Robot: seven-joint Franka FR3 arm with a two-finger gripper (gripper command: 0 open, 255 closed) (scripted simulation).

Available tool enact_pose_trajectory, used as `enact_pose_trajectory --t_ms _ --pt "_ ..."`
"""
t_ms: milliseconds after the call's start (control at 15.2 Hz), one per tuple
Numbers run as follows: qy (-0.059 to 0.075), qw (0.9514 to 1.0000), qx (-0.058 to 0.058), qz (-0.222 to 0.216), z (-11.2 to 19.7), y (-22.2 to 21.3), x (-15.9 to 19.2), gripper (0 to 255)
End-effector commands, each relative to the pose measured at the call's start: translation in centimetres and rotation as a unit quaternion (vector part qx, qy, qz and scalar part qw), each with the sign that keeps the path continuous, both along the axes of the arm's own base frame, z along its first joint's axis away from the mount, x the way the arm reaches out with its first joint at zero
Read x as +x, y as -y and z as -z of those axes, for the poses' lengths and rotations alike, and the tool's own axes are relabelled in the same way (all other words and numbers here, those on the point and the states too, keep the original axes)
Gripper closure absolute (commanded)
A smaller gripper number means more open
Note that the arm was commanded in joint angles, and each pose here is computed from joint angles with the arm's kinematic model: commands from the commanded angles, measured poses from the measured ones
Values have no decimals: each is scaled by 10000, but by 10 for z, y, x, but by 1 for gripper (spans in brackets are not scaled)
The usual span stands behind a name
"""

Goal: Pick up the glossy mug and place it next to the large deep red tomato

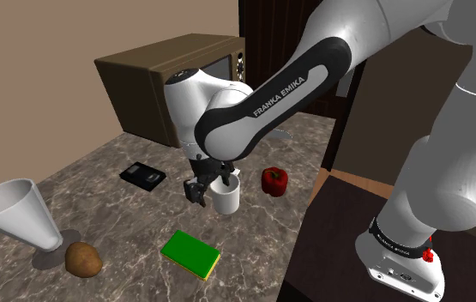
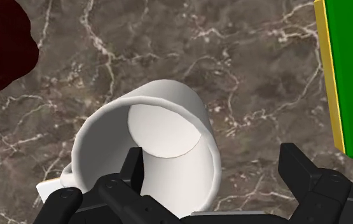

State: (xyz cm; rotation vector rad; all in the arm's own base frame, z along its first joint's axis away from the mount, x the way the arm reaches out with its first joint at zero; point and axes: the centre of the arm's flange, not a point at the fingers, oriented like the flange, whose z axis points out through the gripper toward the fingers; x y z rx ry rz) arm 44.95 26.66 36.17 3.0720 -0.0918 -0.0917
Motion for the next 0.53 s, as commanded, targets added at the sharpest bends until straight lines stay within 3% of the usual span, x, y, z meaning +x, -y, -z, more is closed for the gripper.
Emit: enact_pose_trajectory --t_ms 0,132,198,462 --pt "1 10000 0 0 0 0 0 0" --pt "0 10000 0 0 0 0 0 0" --pt "0 10000 0 0 0 0 0 255" --pt "0 10000 0 0 0 0 0 255"
